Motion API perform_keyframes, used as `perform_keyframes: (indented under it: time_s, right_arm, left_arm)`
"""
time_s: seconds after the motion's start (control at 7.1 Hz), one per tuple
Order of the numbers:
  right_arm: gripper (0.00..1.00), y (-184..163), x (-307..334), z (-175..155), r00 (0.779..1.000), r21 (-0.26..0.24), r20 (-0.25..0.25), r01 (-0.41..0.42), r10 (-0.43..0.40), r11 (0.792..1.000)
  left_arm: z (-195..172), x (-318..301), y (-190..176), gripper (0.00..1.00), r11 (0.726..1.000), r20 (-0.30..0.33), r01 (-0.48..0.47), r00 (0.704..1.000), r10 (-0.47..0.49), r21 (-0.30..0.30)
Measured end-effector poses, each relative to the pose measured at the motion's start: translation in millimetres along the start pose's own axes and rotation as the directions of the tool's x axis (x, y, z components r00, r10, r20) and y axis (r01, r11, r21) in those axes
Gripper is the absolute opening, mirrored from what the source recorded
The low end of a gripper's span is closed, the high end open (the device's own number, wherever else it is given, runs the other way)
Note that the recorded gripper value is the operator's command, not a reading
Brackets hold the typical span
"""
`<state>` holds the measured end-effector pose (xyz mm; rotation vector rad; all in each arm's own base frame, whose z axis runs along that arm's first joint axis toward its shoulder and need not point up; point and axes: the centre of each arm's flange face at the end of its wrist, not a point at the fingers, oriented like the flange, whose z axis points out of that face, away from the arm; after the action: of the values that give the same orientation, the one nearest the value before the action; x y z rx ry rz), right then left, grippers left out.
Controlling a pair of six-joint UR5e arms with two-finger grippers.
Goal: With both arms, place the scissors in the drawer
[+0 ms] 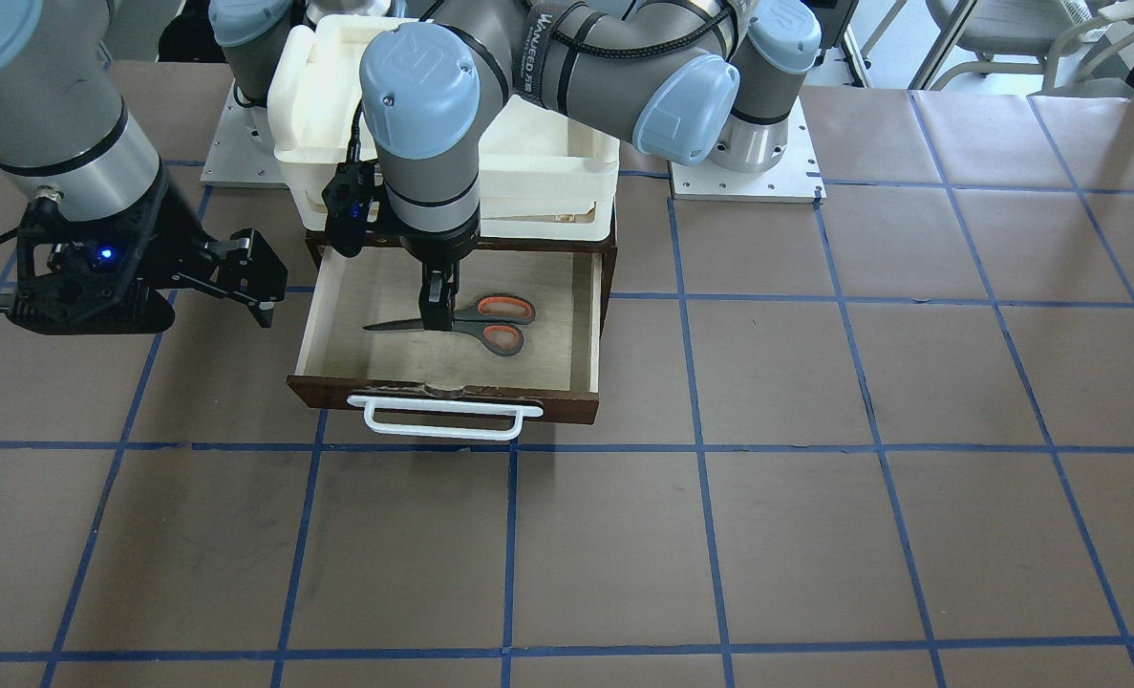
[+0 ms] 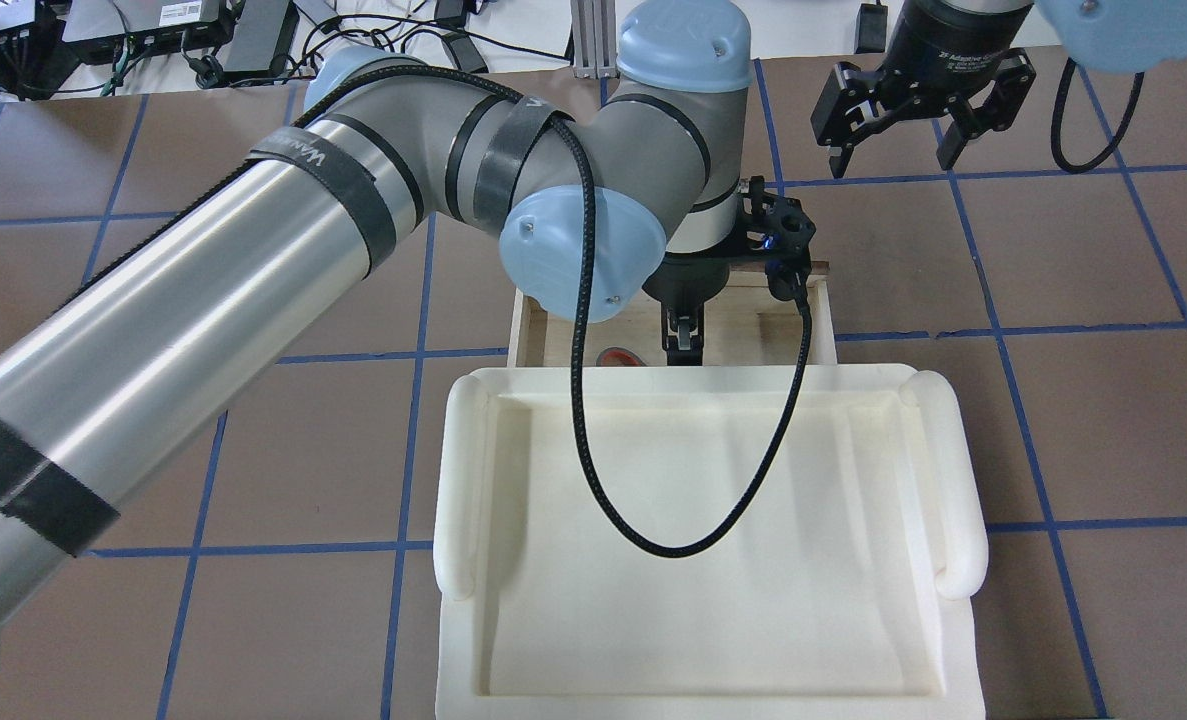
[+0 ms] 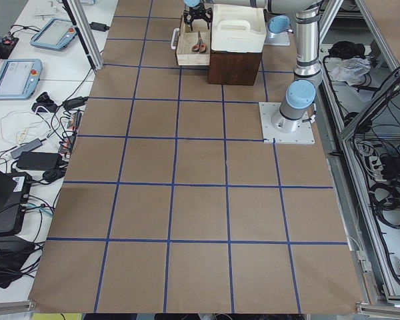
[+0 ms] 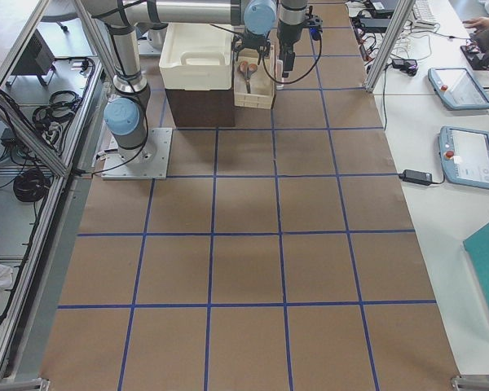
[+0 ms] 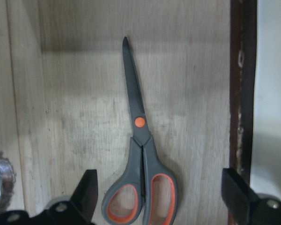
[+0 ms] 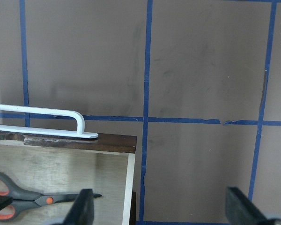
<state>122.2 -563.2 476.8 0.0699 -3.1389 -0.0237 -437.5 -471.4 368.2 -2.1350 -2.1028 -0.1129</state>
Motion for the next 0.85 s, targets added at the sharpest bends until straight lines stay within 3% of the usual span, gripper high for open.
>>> perform_keyframes:
  time_s: [0.28,0.42,0.56,0.7,0.85]
  right_arm:
    - [1.0,1.4,-1.0,-2.0,1.0,0.002,-0.002,0.0,0.0,1.0]
    - [1.0,4.4,-3.6,-5.4,1.0,0.009,0.001,-0.002,0.002,1.0]
    - [1.0,8.2,-6.4,-8.5,1.0,0.015,0.005,-0.002,0.002,1.0]
    - [1.0,9.8,-7.0,-9.8,1.0,0.018,0.003,-0.002,0.002,1.0]
    - [1.0,9.7,-6.3,-8.8,1.0,0.015,0.0,-0.002,0.002,1.0]
  left_arm:
    - [-29.9,-5.4,22.4,1.0,0.981,0.046,0.194,0.98,-0.195,0.031]
    - [-45.9,-12.1,39.4,1.0,0.943,0.062,0.328,0.941,-0.332,0.06]
    - [-68.1,-13.4,55.2,1.0,0.883,0.081,0.457,0.881,-0.465,0.104]
    - [-95.6,-7.0,69.7,1.0,0.804,0.116,0.575,0.797,-0.592,0.149]
    - [-121.8,3.6,86.5,1.0,0.705,0.182,0.686,0.681,-0.71,0.18]
